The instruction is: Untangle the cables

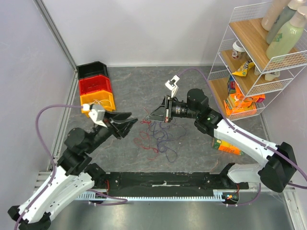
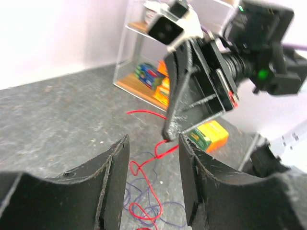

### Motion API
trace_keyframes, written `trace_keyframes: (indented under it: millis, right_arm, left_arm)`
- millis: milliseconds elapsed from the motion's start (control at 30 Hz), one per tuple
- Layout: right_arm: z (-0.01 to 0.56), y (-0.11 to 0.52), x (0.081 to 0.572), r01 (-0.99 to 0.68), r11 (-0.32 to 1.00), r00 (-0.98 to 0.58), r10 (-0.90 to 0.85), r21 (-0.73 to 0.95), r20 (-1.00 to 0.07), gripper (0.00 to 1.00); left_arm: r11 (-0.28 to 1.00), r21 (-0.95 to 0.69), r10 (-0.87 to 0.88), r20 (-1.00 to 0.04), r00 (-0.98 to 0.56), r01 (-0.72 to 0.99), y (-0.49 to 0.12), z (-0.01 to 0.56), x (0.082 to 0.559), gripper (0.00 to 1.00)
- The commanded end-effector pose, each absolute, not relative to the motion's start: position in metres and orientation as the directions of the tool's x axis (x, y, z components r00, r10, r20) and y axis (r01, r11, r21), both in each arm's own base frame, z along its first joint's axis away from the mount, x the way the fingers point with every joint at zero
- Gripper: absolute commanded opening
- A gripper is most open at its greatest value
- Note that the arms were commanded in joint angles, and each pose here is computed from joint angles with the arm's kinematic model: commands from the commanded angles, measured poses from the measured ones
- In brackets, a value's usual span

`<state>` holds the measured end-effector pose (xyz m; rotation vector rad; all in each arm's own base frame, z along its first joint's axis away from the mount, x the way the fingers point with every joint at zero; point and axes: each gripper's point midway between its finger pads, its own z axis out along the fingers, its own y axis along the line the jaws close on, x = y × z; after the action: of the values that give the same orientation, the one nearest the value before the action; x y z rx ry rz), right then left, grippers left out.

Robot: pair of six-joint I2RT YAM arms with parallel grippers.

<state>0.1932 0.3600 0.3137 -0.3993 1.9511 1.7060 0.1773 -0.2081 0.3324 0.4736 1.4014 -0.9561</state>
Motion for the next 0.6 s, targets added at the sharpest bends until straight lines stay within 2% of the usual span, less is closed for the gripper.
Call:
trace_keyframes:
  millis: [0, 200, 333, 467, 567]
  right_arm:
    - [0.313, 0.366, 0.197, -0.600, 0.183, -0.776, 0.102, 0.779, -0.622, 0.00]
    - [0.249, 0.400, 0.176, -0.563, 0.172, -0.809, 0.088, 0.808, -0.582, 0.00]
    - [0.181, 0.404, 0.169, -0.496, 0.267, -0.849, 0.054, 0.827, -0.526, 0.00]
    - [0.125, 0.386, 0.171, -0.467, 0.404, -0.853, 0.029, 0.787, -0.521, 0.00]
    - [0.102, 0.384, 0.167, -0.460, 0.420, -0.863, -0.002, 0.782, -0.506, 0.02]
  left_arm:
    - [0.753, -0.386, -0.377, -0.917, -0.131, 0.532, -0.156, 0.328, 0.199, 0.52]
    - [0.866, -0.449, -0.391, -0.882, -0.264, 0.219, -0.112, 0.278, 0.206, 0.51]
    - [0.879, -0.452, -0.355, -0.832, -0.426, 0.150, -0.123, 0.231, 0.204, 0.52]
    - [0.865, -0.498, -0.371, -0.716, -0.591, 0.061, -0.138, 0.181, 0.195, 0.52]
    - [0.846, -0.533, -0.399, -0.648, -0.648, 0.011, -0.147, 0.154, 0.191, 0.57]
